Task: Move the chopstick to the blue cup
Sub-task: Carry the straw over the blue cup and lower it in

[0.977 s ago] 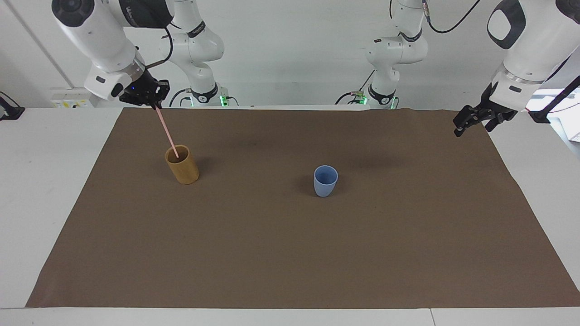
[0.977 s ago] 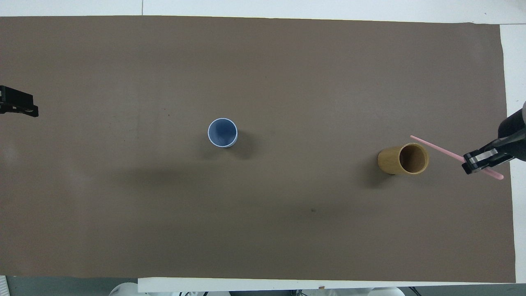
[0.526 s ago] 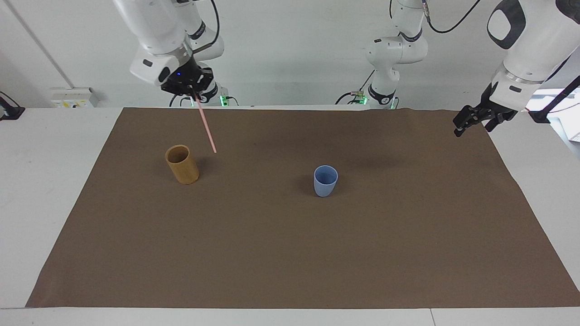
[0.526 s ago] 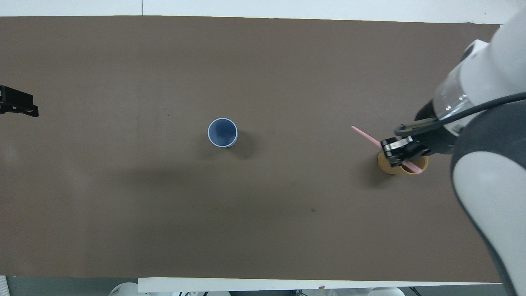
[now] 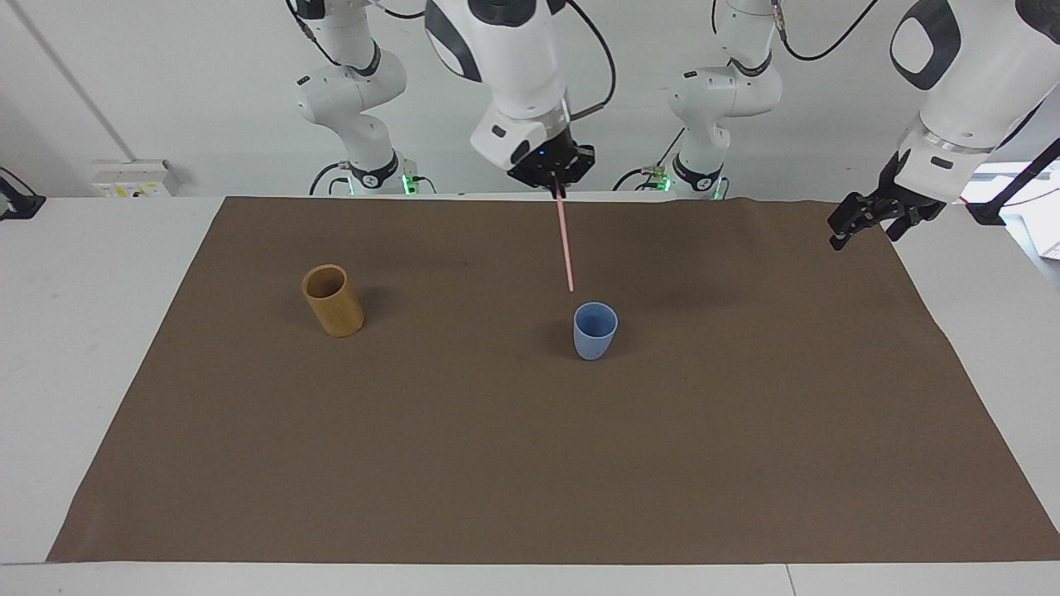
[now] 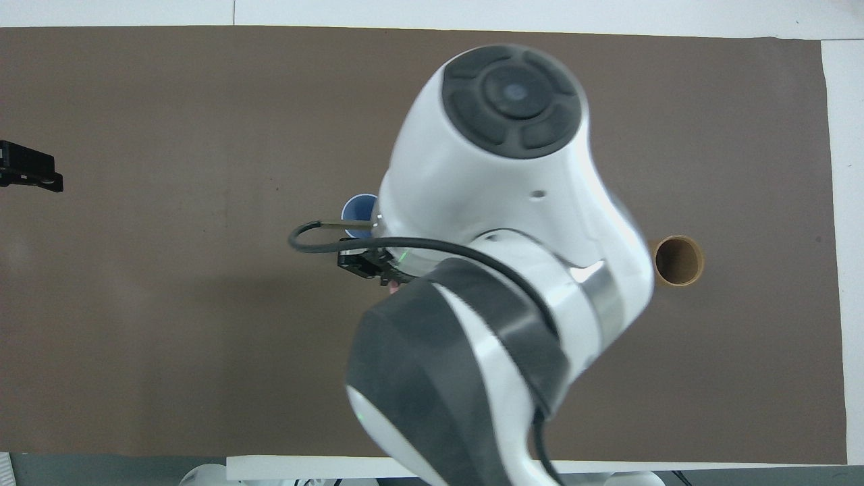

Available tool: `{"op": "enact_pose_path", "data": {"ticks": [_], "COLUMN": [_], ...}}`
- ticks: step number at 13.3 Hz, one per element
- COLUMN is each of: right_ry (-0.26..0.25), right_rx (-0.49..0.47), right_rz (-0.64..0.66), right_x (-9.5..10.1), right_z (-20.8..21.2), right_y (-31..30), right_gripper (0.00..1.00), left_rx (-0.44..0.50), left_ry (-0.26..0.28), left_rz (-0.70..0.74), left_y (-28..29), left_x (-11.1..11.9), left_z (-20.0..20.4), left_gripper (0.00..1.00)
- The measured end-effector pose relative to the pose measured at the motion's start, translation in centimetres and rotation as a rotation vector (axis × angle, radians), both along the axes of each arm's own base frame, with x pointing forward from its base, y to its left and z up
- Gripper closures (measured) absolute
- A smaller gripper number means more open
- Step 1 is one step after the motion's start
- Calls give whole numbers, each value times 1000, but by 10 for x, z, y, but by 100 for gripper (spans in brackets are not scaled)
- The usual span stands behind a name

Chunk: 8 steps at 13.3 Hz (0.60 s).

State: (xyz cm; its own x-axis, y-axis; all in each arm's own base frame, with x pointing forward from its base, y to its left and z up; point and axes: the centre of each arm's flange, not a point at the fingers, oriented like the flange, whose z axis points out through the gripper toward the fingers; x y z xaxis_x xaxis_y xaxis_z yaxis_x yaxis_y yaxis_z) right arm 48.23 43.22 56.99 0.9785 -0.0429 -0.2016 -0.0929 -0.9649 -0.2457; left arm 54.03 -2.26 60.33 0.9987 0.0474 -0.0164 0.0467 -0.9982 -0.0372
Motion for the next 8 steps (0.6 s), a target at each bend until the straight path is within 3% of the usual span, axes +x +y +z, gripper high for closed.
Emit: {"op": "enact_pose_path", "data": {"ticks": [8], "right_ry": [47], "right_rx": [-18], "right_rz": [-7], "right_x": [4], "right_z": [-50], "right_y": [18], "right_gripper": [92], "left_rx": [0], "left_ry": [0], "left_rz": [0], "left_y": [0], "left_x": [0], "left_z": [0], "left_gripper": [0]}}
